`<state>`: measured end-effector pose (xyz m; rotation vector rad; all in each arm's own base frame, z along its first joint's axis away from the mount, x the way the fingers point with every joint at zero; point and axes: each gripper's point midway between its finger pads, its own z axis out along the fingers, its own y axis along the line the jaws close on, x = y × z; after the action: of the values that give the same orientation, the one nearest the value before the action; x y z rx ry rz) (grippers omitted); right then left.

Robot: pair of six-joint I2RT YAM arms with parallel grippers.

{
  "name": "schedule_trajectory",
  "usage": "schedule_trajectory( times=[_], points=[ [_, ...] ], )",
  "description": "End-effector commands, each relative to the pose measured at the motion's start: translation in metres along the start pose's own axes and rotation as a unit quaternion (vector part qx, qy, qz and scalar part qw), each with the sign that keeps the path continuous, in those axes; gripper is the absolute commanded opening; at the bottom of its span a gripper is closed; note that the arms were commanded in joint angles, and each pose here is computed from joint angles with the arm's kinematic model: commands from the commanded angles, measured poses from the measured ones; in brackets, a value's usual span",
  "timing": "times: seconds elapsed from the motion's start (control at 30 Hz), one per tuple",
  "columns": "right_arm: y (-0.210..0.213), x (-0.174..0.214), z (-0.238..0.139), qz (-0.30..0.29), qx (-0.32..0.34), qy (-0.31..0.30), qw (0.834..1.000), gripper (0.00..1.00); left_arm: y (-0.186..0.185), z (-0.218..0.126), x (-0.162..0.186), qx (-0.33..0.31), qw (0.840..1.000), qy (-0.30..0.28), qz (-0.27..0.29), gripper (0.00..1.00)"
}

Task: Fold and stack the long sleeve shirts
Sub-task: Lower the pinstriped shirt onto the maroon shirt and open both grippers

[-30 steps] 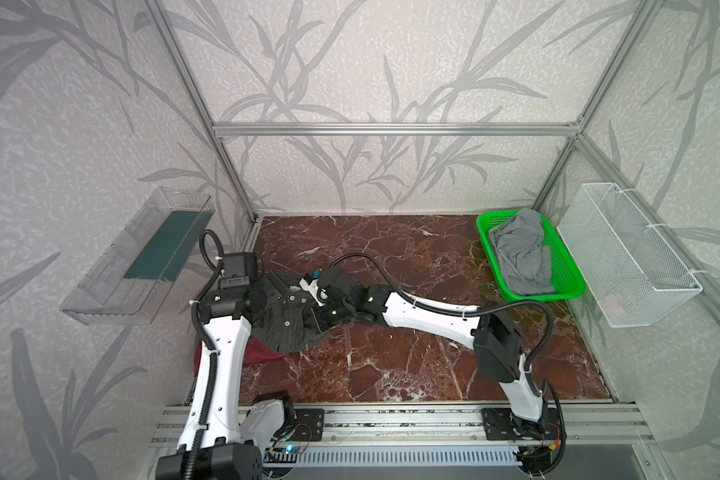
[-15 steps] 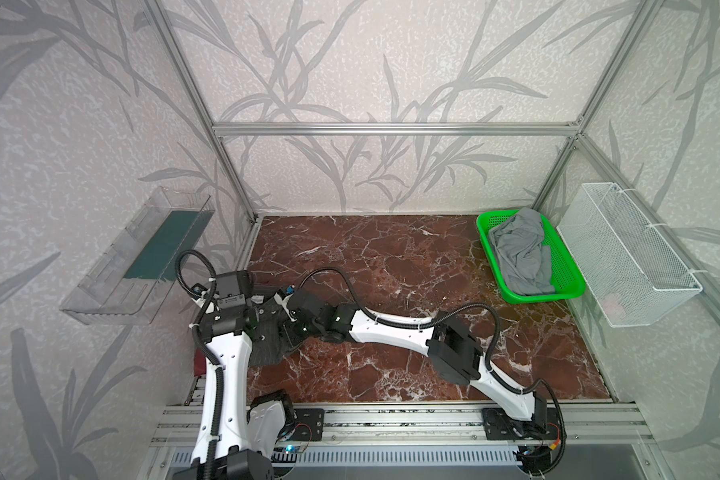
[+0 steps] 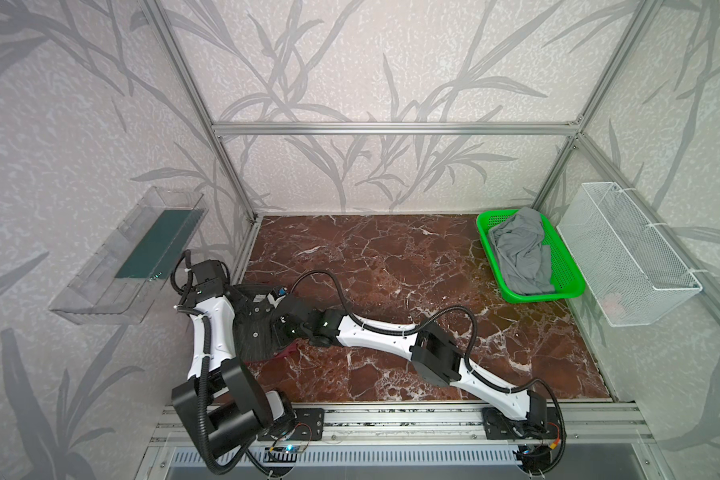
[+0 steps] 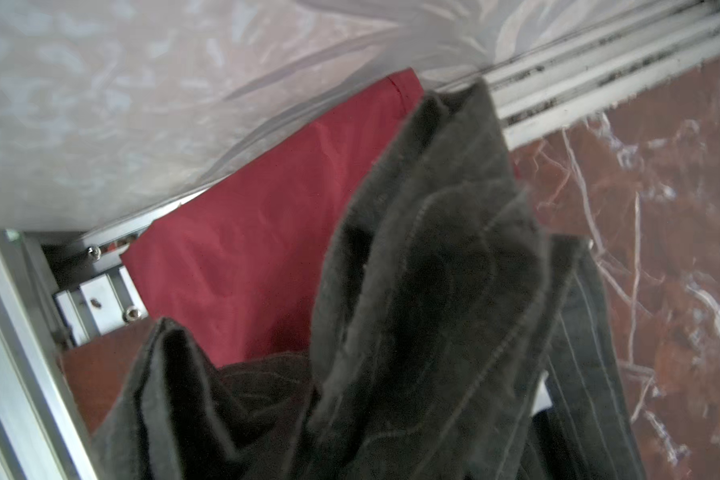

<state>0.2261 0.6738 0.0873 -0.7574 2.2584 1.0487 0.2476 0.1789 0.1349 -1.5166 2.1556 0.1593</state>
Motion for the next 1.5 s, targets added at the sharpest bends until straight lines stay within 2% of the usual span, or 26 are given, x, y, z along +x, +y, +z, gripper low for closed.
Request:
schedule_trajectory(
  times=[0.0, 0.03, 0.07, 0.1, 0.13, 0.2, 0.23, 0.53, 0.57, 0.67, 0.7, 0.77, 1.0, 1.1, 1.23, 1.33, 1.47],
  points=[
    [0.009, -0.014, 0.001, 0.007, -0.009, -0.024, 1.0, 0.0, -0.022, -0.021, -0.001, 0.078, 0.997, -0.015, 0.003, 0.52],
    [0.007, -0.013, 0.002, 0.022, -0.006, -0.023, 0.999, 0.0, -0.026, -0.023, 0.001, 0.087, 0.996, -0.017, 0.008, 0.63],
    [0.007, -0.014, 0.003, 0.025, -0.008, -0.026, 0.999, 0.0, -0.028, -0.025, 0.005, 0.095, 0.995, -0.017, 0.01, 0.69],
    [0.005, -0.014, 0.004, 0.029, -0.006, -0.028, 0.999, 0.0, -0.03, -0.029, 0.006, 0.106, 0.994, -0.021, 0.014, 0.83],
    [0.002, -0.014, 0.005, 0.033, -0.002, -0.03, 0.999, 0.0, -0.031, -0.033, 0.005, 0.11, 0.993, -0.026, 0.017, 0.88],
    [-0.003, -0.014, 0.007, 0.047, 0.001, -0.032, 0.998, 0.0, -0.032, -0.043, 0.008, 0.12, 0.992, -0.035, 0.024, 0.92],
    [-0.006, -0.013, 0.009, 0.052, 0.006, -0.031, 0.998, 0.0, -0.035, -0.046, 0.01, 0.128, 0.991, -0.037, 0.028, 0.99],
    [-0.011, -0.005, 0.018, 0.082, 0.004, -0.021, 0.996, 0.0, -0.047, -0.085, 0.027, 0.176, 0.978, -0.076, 0.082, 0.99],
    [-0.011, -0.004, 0.016, 0.084, 0.004, -0.02, 0.996, 0.05, -0.048, -0.088, 0.028, 0.178, 0.977, -0.08, 0.09, 0.99],
    [-0.008, -0.012, 0.003, 0.075, 0.002, -0.032, 0.997, 0.34, -0.047, -0.09, 0.032, 0.179, 0.974, -0.085, 0.107, 0.99],
    [-0.004, -0.02, -0.006, 0.066, 0.0, -0.042, 0.997, 0.43, -0.047, -0.089, 0.035, 0.18, 0.974, -0.085, 0.111, 0.99],
    [0.002, -0.033, -0.022, 0.044, 0.001, -0.057, 0.997, 0.56, -0.049, -0.089, 0.039, 0.189, 0.971, -0.085, 0.117, 0.99],
    [0.009, -0.081, -0.112, -0.03, 0.028, -0.134, 0.99, 0.82, -0.06, -0.094, 0.053, 0.212, 0.964, -0.079, 0.142, 0.99],
    [0.001, -0.098, -0.158, -0.048, 0.045, -0.17, 0.983, 0.99, -0.066, -0.099, 0.059, 0.226, 0.958, -0.081, 0.156, 0.99],
    [-0.017, -0.112, -0.209, -0.048, 0.056, -0.181, 0.981, 0.99, -0.079, -0.105, 0.068, 0.24, 0.95, -0.084, 0.182, 0.99],
    [-0.035, -0.117, -0.258, -0.074, 0.093, -0.199, 0.973, 0.99, -0.09, -0.113, 0.076, 0.245, 0.94, -0.101, 0.217, 0.99],
    [-0.063, -0.117, -0.331, -0.103, 0.126, -0.229, 0.96, 0.99, -0.113, -0.124, 0.092, 0.296, 0.904, -0.152, 0.268, 0.99]
  ],
)
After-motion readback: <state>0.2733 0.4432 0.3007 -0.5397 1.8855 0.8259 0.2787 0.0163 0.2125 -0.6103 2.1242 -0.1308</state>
